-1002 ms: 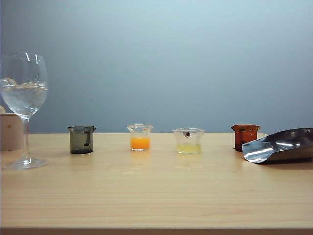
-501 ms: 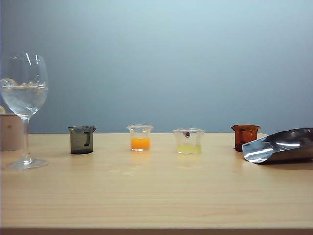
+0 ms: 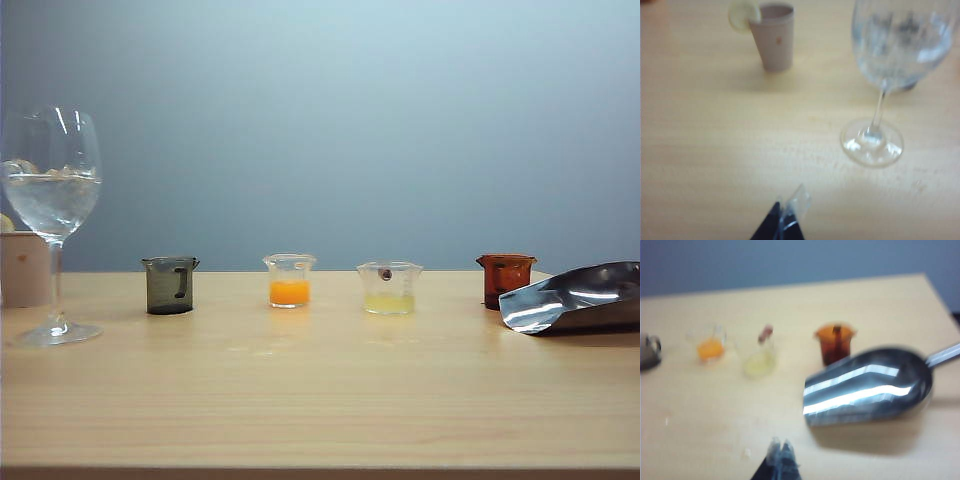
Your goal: Pick up the first measuring cup from the left, pour the coconut rum inside into the goblet, and finally put the measuring cup back in its original place.
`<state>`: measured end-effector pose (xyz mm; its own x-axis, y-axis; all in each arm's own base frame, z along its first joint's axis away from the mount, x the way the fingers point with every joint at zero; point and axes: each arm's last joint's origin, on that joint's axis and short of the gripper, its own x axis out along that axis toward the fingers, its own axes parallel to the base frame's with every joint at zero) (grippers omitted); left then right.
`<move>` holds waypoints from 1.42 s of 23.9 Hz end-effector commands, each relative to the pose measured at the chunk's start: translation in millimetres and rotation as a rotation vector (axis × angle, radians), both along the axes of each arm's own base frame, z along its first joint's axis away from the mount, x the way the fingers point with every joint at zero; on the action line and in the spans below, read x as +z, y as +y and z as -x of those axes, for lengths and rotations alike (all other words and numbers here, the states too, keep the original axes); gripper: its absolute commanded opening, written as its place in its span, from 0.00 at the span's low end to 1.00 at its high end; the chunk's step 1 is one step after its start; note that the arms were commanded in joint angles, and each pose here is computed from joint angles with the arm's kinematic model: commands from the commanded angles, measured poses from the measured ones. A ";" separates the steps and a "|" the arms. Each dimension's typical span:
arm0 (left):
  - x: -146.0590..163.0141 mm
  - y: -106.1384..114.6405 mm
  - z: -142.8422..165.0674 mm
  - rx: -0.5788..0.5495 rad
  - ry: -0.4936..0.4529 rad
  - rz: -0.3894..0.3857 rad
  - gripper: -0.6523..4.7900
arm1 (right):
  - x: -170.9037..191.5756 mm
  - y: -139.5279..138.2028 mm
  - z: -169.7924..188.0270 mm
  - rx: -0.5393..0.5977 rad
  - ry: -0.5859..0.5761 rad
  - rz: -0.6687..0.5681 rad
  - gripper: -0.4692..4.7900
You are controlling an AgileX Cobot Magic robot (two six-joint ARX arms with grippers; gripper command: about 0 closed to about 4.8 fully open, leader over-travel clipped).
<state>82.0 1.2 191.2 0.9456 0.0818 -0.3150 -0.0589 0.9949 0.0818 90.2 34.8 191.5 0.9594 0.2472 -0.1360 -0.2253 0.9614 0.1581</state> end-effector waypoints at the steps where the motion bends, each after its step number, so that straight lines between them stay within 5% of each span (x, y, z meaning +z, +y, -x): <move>1: -12.4 -0.1 0.1 -0.001 -0.009 0.000 0.12 | -10.6 1.6 -1.8 0.031 0.013 0.005 0.08; 7: -41.8 -0.2 -3.5 -0.002 0.044 0.001 0.12 | -32.4 2.2 -3.7 0.041 0.055 0.083 0.08; 14: -42.0 -0.7 -13.8 -0.011 -0.152 0.007 0.12 | -40.5 -1.1 -4.8 -0.046 0.076 0.125 0.18; 28: -41.6 -0.7 -13.7 -0.012 -0.153 0.007 0.12 | -40.4 -3.1 -4.5 -0.049 0.073 0.118 0.18; 34: -41.7 -0.7 -13.7 -0.012 -0.153 0.007 0.12 | -46.3 -21.9 -6.5 -0.232 0.049 0.099 0.18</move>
<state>95.6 0.6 150.5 0.9837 0.0700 -0.1658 -0.0597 0.9960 0.0664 96.8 16.4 144.3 0.9761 0.0349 -0.2146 -0.0214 0.9977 0.0650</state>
